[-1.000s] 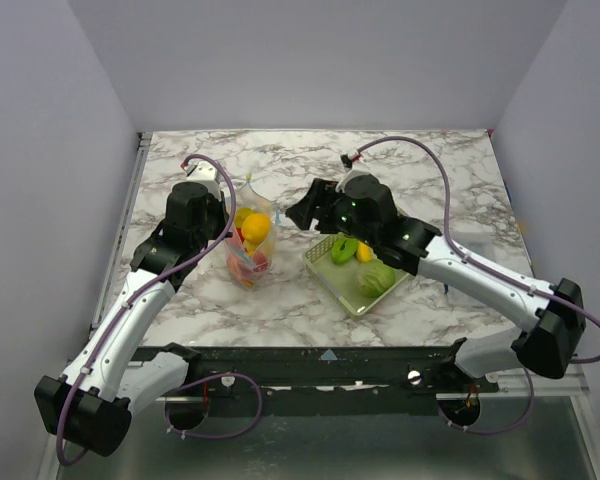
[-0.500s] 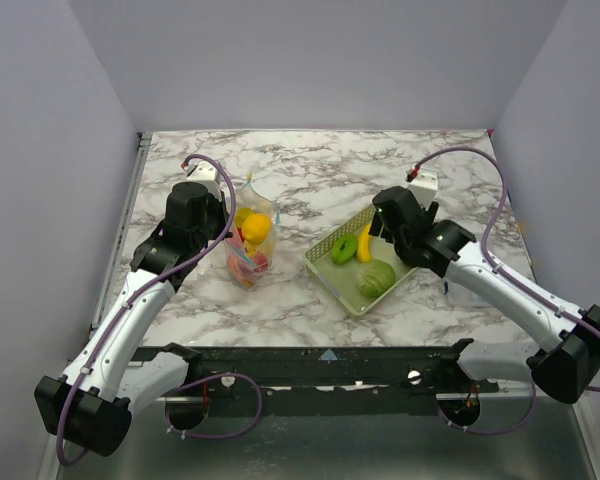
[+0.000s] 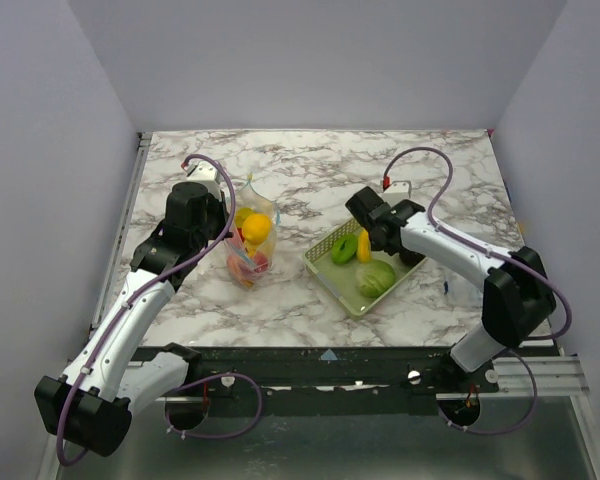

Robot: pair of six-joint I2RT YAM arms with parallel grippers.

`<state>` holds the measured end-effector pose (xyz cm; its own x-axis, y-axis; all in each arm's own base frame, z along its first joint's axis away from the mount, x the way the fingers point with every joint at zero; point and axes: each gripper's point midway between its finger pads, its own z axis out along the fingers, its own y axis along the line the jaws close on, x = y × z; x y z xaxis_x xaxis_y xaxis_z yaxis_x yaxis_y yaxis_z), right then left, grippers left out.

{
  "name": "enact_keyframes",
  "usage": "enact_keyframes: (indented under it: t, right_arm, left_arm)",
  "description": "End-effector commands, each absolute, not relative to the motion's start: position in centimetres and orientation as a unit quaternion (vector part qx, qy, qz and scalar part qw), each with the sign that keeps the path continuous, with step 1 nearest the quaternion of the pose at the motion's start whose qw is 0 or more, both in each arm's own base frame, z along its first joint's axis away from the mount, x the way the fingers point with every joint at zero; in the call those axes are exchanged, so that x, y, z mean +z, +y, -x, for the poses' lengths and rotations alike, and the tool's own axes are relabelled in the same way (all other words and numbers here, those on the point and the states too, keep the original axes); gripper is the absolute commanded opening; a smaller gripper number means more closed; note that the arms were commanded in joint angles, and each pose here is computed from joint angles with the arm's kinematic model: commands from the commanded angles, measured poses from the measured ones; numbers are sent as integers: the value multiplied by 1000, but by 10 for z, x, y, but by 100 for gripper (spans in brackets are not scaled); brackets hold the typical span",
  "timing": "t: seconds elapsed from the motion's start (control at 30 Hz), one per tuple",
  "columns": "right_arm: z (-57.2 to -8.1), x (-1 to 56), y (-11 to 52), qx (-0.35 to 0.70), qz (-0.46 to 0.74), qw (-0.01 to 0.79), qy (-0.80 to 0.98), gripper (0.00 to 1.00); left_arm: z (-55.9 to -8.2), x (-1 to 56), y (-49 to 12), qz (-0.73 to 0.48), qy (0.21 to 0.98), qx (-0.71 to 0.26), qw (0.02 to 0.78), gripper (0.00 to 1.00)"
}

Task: Place the food in the zip-top bag and seal the zipper
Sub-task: Pick up the fake fruit from the bin.

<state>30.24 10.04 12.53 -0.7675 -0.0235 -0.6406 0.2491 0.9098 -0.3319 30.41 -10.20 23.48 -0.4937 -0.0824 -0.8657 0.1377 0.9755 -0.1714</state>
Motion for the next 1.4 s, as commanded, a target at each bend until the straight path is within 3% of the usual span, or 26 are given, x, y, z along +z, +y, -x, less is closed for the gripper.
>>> enact_keyframes:
  t: [0.0,0.27,0.5,0.77,0.93,1.1,1.37]
  right_arm:
    - [-304,109,87,-247,-52,294,922,77]
    - [-312,86,74,-304,-33,271,913,85]
    - [-316,62,67,-311,-28,253,916,83]
    - [-325,56,70,-316,-16,250,915,63]
    - [-329,84,80,-284,-31,269,920,51]
    - [-335,123,115,-160,-17,305,938,46]
    - [-325,202,242,260,39,396,880,43]
  left_arm:
    - [-305,236,-103,-15,854,-117,506,0]
    - [-305,238,-103,-15,853,-118,508,0]
    - [-305,237,-103,-15,853,-119,507,0]
    - [-305,236,-103,-15,854,-119,506,0]
    - [-305,236,-103,-14,855,-117,505,0]
    - [-306,237,-103,-14,855,-117,505,0]
    - [-307,235,-100,-10,856,-113,505,0]
